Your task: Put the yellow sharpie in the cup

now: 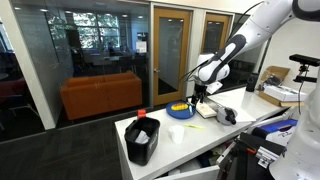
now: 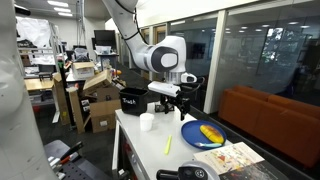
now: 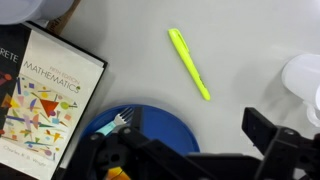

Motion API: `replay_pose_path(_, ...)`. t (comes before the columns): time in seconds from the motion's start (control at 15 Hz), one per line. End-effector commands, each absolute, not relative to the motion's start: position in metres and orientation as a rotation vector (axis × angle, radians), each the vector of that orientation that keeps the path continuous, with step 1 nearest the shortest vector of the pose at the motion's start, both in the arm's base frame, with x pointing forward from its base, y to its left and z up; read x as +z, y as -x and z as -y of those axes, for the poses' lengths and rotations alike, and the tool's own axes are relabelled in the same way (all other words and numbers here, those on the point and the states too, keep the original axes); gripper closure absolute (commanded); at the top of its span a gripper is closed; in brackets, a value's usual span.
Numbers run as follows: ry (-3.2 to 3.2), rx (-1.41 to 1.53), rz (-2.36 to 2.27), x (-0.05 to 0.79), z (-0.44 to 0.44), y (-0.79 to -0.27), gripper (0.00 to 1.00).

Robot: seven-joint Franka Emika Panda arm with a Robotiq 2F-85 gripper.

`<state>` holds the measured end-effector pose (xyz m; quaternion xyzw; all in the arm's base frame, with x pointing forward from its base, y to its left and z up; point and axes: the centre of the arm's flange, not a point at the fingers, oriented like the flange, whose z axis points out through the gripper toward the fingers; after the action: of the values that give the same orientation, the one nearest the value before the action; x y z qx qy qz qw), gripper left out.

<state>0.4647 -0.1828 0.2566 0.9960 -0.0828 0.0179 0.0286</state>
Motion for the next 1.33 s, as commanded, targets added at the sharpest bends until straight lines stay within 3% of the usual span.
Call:
replay_pose_path(0.0, -3.073, 0.055, 0.255, 0.257, 0.183, -0.465, 0.00)
replay_pose_path(1.27, -3.050, -0.044, -0.425, 0.138, 0.167, -0.461, 0.00)
